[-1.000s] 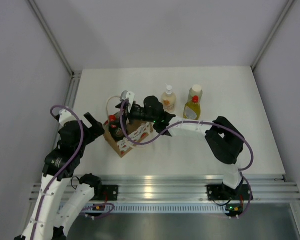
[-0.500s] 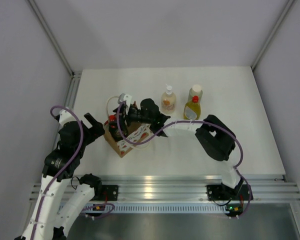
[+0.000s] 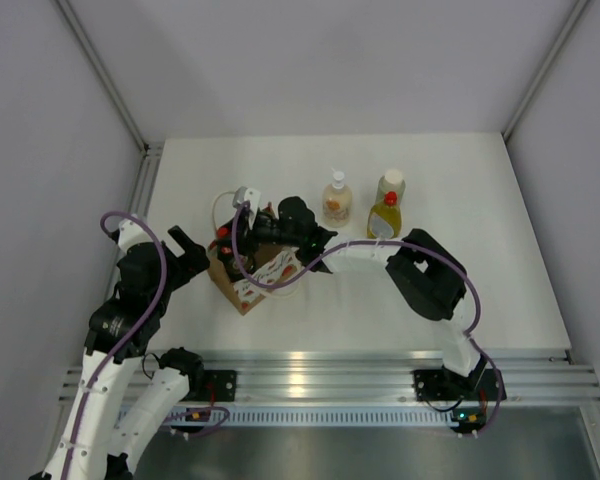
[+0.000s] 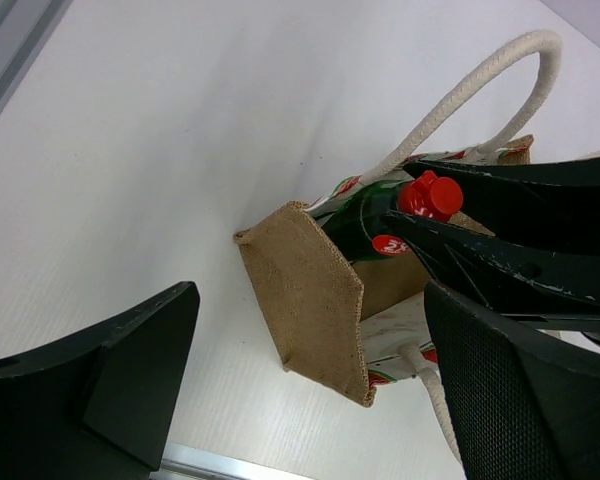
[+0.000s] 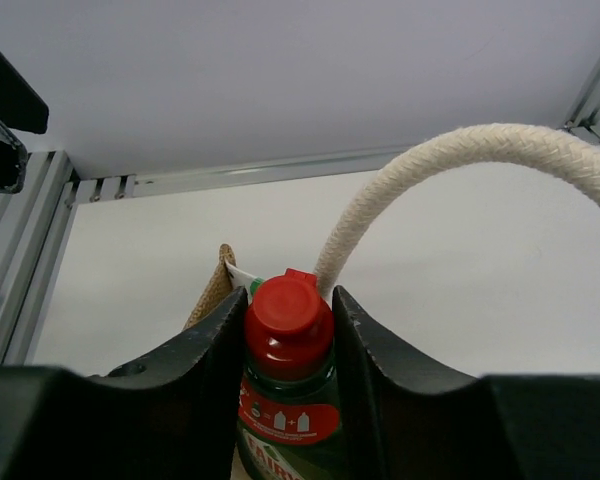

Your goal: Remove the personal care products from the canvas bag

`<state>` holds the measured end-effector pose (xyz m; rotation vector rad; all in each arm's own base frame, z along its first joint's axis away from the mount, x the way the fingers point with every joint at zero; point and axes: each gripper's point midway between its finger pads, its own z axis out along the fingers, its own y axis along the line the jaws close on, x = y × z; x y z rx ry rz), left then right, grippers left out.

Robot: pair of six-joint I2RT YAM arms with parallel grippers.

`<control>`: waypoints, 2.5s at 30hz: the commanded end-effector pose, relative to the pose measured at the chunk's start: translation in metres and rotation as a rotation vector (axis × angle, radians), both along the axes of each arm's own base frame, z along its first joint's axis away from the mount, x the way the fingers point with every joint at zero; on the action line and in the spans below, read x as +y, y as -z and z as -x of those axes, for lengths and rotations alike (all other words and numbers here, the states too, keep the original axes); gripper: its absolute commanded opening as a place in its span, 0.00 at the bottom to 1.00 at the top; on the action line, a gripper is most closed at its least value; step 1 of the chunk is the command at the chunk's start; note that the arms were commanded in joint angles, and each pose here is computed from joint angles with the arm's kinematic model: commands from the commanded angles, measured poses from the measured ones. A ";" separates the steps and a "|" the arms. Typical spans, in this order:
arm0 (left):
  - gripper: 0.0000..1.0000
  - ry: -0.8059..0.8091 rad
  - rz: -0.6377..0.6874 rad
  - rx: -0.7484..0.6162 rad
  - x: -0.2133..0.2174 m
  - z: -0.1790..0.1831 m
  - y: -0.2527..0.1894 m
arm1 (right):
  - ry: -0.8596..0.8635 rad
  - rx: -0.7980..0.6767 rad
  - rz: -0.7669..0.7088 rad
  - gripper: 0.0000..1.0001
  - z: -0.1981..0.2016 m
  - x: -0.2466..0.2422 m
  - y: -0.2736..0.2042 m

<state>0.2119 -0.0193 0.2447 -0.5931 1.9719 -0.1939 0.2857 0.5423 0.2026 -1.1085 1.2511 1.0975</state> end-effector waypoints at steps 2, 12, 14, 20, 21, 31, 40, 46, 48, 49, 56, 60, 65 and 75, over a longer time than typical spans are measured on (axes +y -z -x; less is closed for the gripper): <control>0.98 0.001 0.003 -0.018 -0.001 -0.003 -0.002 | -0.068 -0.076 -0.109 0.32 0.012 0.014 -0.037; 0.98 0.000 0.005 -0.021 -0.001 -0.003 -0.002 | -0.097 -0.124 -0.171 0.00 0.023 0.009 -0.056; 0.98 0.000 0.005 -0.021 -0.001 -0.002 -0.002 | -0.099 -0.108 -0.193 0.00 0.027 0.006 -0.062; 0.98 0.000 0.007 -0.025 -0.001 -0.002 -0.003 | -0.101 -0.140 -0.249 0.00 0.032 0.000 -0.092; 0.98 0.001 0.007 -0.027 -0.001 -0.002 -0.004 | -0.100 -0.145 -0.258 0.00 0.032 -0.001 -0.098; 0.98 -0.002 0.010 -0.035 0.000 -0.001 -0.005 | -0.074 -0.203 -0.305 0.00 0.034 -0.012 -0.150; 0.98 0.000 0.013 -0.039 -0.001 0.000 -0.006 | -0.065 -0.268 -0.331 0.00 0.041 -0.026 -0.188; 0.98 -0.001 0.016 -0.045 0.000 0.001 -0.007 | -0.040 -0.290 -0.347 0.00 0.045 -0.038 -0.216; 0.98 0.000 0.016 -0.048 0.000 0.001 -0.007 | -0.027 -0.306 -0.354 0.00 0.046 -0.043 -0.227; 0.98 -0.002 0.015 -0.045 0.000 0.001 -0.007 | -0.014 -0.315 -0.365 0.00 0.047 -0.048 -0.237; 0.98 0.002 0.014 -0.046 0.000 0.001 -0.007 | 0.076 -0.347 -0.375 0.00 0.044 -0.071 -0.273; 0.98 0.005 0.016 -0.047 -0.001 0.001 -0.007 | 0.143 -0.345 -0.387 0.00 0.041 -0.087 -0.293; 0.98 0.005 0.016 -0.047 -0.001 0.001 -0.007 | 0.255 -0.347 -0.407 0.00 0.035 -0.113 -0.317; 0.98 0.005 0.016 -0.047 -0.001 0.001 -0.007 | 0.630 -0.312 -0.391 0.00 -0.007 -0.178 -0.320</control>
